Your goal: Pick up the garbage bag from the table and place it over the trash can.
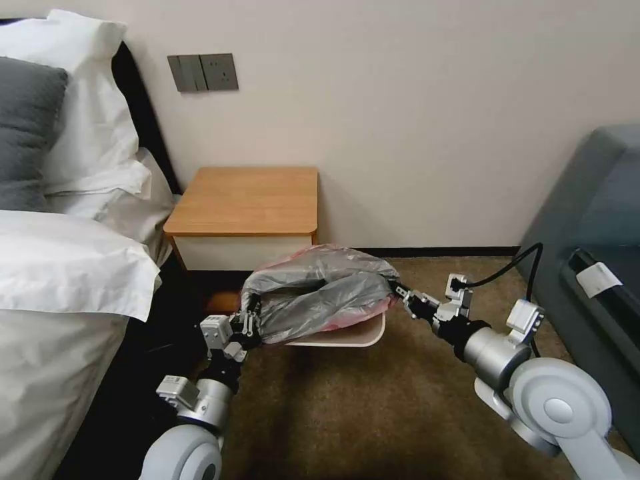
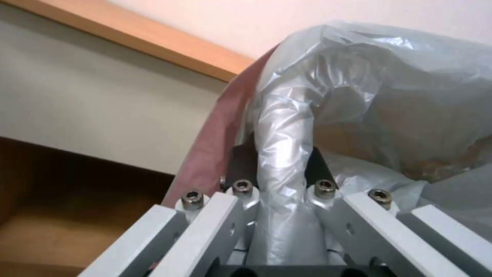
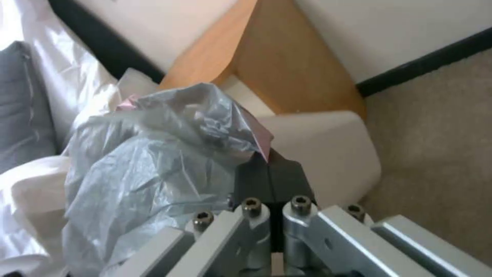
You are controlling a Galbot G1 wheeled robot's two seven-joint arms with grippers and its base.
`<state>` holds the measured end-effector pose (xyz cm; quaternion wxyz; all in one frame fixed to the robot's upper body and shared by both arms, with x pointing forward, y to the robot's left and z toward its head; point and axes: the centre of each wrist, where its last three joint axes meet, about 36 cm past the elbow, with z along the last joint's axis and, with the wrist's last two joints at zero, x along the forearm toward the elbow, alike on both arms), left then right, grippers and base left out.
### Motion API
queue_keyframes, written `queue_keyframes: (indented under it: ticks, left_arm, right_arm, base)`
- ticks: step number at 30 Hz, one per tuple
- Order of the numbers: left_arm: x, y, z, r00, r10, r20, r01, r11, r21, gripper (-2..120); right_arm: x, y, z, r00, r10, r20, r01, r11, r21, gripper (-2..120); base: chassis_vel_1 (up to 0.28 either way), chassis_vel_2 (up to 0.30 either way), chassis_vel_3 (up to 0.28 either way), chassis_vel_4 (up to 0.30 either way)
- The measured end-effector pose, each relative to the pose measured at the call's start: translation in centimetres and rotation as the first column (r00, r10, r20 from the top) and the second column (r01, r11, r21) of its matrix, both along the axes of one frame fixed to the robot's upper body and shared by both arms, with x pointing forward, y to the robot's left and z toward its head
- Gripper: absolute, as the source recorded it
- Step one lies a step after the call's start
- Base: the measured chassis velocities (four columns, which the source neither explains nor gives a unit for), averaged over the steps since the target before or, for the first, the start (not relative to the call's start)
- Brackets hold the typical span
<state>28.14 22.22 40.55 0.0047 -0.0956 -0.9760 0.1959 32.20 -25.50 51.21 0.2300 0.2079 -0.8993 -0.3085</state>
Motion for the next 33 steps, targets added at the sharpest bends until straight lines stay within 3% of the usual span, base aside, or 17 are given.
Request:
queue_keyframes:
  ticks: [16, 22, 33]
  left_arm:
    - [0.8, 0.5, 0.8, 0.998, 0.026, -0.057, -0.031, 0.994, -0.103, 5]
    - [1.5, 0.7, 1.3, 0.995, 0.037, -0.088, -0.050, 0.987, -0.153, 5]
    - [2.0, 1.0, 1.8, 0.994, 0.044, -0.098, -0.060, 0.983, -0.173, 5]
  right_arm:
    - [-1.4, 0.9, -0.3, 0.996, 0.085, 0.010, -0.085, 0.996, 0.022, 0]
    - [-2.0, 1.1, -0.6, 0.994, 0.107, 0.028, -0.107, 0.994, -0.004, 0]
    - [-2.2, 1.3, -1.3, 0.987, 0.150, 0.064, -0.146, 0.987, -0.063, 0]
  base:
    - [0.000, 0.000, 0.000, 0.000]
    - [0.000, 0.000, 0.000, 0.000]
    - [0.000, 0.000, 0.000, 0.000]
